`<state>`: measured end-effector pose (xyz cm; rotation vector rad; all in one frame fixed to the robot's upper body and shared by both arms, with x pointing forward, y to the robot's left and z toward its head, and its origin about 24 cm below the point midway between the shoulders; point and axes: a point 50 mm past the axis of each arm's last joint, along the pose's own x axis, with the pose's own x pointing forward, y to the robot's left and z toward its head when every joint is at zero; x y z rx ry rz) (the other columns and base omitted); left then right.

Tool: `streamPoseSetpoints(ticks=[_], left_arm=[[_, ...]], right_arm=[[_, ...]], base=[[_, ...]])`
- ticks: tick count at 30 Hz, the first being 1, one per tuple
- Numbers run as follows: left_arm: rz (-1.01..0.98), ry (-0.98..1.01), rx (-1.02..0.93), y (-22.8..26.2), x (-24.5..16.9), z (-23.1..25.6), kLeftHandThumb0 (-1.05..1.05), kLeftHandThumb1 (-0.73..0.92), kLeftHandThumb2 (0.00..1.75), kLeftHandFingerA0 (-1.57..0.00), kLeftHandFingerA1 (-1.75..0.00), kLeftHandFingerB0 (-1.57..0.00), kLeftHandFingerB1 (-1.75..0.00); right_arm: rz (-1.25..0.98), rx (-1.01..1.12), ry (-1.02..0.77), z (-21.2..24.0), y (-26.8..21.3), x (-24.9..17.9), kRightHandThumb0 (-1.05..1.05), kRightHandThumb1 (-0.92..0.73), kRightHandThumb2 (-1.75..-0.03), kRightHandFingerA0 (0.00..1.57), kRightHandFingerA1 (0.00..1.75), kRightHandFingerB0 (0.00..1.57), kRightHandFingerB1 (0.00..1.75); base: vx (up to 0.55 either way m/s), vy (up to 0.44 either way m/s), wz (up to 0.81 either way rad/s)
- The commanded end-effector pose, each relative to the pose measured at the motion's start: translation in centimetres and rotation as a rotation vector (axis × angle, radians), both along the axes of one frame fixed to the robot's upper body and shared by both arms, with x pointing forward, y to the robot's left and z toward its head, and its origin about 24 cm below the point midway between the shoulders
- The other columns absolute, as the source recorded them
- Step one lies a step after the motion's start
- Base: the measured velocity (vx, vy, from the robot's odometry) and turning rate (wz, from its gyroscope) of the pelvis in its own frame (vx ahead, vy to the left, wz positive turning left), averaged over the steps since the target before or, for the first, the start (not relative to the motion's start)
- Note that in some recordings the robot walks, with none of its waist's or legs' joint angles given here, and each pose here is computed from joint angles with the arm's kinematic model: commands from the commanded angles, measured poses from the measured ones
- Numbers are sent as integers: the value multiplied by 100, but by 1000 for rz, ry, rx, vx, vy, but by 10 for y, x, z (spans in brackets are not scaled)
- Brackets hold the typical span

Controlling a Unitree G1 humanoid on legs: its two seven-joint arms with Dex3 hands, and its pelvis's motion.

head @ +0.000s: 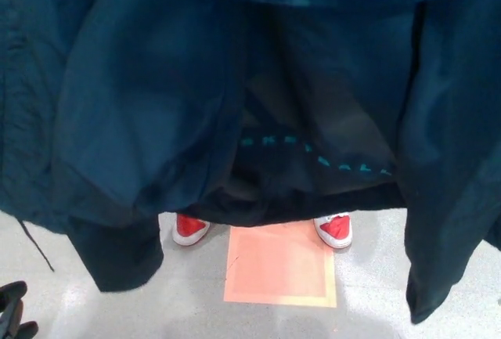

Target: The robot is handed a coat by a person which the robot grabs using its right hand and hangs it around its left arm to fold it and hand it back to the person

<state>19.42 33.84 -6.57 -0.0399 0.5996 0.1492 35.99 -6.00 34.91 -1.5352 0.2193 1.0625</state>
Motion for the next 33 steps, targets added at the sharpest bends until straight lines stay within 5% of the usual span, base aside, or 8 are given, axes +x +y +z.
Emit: streamPoseSetpoints(ticks=[1, 11, 12, 14, 18, 19, 23, 33], left_arm=[[-13, 1, -4, 2, -5, 0, -65, 85, 65, -32, -38, -24, -34], [30, -23, -48, 1, -10, -3, -65, 67, 101, -33, -54, -18, -46], [36, -23, -46, 2, -9, -3, -64, 81, 64, -36, -40, -28, -35], [61, -12, -53, 2, -9, -4, -62, 64, 101, -33, -55, -16, -45], [52, -22, -70, 0, -9, -4, -61, 64, 102, -33, -55, -15, -45], [40, -26, -72, 0, -10, -4, -66, 80, 64, -36, -40, -29, -35], [1, -15, -30, -1, -11, -4, -70, 69, 103, -33, -53, -18, -44], [-43, -56, -25, -5, -8, -1, -67, 82, 66, -43, -42, -34, -36]], right_arm=[[13, -145, -22, -24, 3, 8, -89, -59, -100, 0, 19, 9, 18], [-26, -209, -111, -47, -10, 25, -89, -55, -93, 5, 27, 11, 26], [-53, -211, -120, -47, -11, 27, -87, -54, -90, 7, 28, 11, 26], [-68, -271, -152, -50, -12, 29, -91, -61, -69, 8, 26, 13, 25], [-98, -223, -244, -65, -16, 38, -76, -67, -61, 100, 51, 73, 43], [-85, -183, -301, -69, -17, 39, -68, -77, -64, 114, 53, 50, 36], [-31, -26, -477, -79, -22, 40, -41, -92, -68, 83, 57, 47, 37], [-19, 280, -805, -61, -29, 42, -35, -89, -67, 80, 85, 70, 62]], base=[[0, 0, 0], [0, 0, 0], [0, 0, 0], [0, 0, 0], [0, 0, 0], [0, 0, 0], [0, 0, 0], [0, 0, 0]])
